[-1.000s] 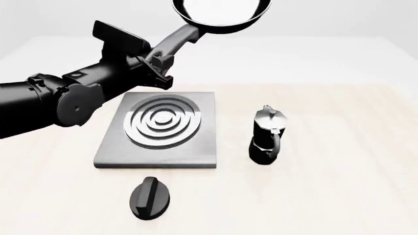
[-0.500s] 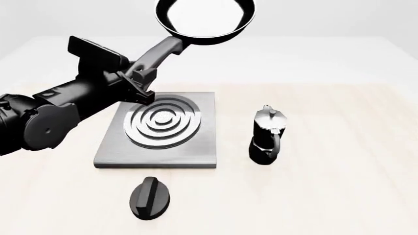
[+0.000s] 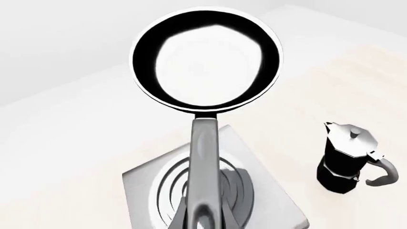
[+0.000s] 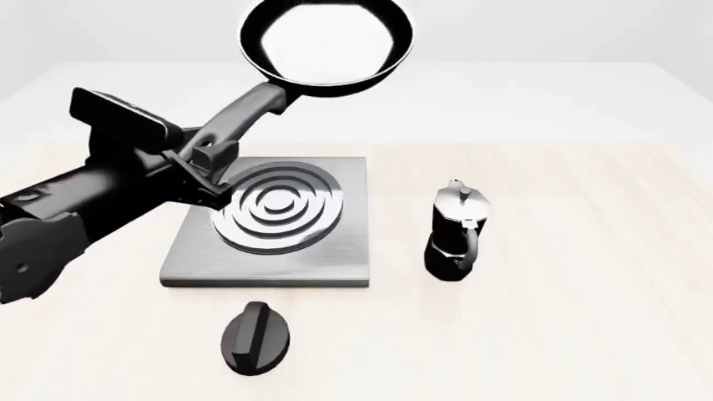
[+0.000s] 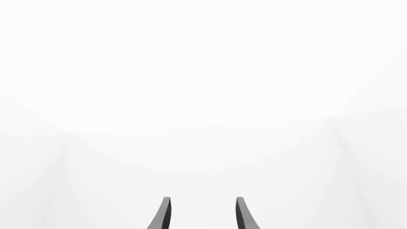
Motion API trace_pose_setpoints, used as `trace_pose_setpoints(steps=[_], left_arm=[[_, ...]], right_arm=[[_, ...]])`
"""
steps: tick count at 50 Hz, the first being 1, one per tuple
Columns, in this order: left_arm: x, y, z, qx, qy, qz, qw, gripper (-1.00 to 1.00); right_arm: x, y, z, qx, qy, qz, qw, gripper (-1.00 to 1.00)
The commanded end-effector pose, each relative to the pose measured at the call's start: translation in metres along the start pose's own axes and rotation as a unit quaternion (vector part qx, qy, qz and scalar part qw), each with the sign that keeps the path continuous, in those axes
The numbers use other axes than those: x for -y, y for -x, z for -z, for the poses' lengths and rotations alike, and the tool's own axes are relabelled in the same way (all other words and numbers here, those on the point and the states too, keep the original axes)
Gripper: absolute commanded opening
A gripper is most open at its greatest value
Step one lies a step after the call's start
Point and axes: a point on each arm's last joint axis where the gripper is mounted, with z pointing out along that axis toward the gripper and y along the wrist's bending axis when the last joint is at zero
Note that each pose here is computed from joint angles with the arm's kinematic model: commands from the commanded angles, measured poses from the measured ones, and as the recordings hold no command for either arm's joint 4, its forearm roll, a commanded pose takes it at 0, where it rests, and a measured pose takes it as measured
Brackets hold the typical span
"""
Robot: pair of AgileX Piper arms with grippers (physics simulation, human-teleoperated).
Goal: Put the frying pan on the stove.
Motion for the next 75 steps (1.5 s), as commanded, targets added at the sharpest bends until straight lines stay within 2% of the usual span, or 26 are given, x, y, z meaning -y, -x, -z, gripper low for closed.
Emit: trace_pose_setpoints(steps=[1,29,61,75], left_arm=[[-0.004,0.008,0.026,0.024,0.012,0.000,0.9996,-1.00],[-0.009,-0.010,0.068,0.009,0.032,0.003,0.9994,-1.00],[-0.005,-0.029,0.088,-0.015,0.030,0.019,0.9993,-1.00],[-0.002,-0.045,0.092,-0.029,0.031,0.035,0.9985,-1.00]], right_arm=[[-0.001,-0.002,-0.003,-0.002,-0.001,0.001,1.0000,1.00],[0.000,-0.003,-0.005,-0.003,0.000,0.003,1.0000,1.00],[0.001,-0.002,-0.003,-0.003,0.000,0.007,1.0000,1.00],[0.000,-0.002,-0.003,-0.004,0.000,0.011,0.9999,1.00]])
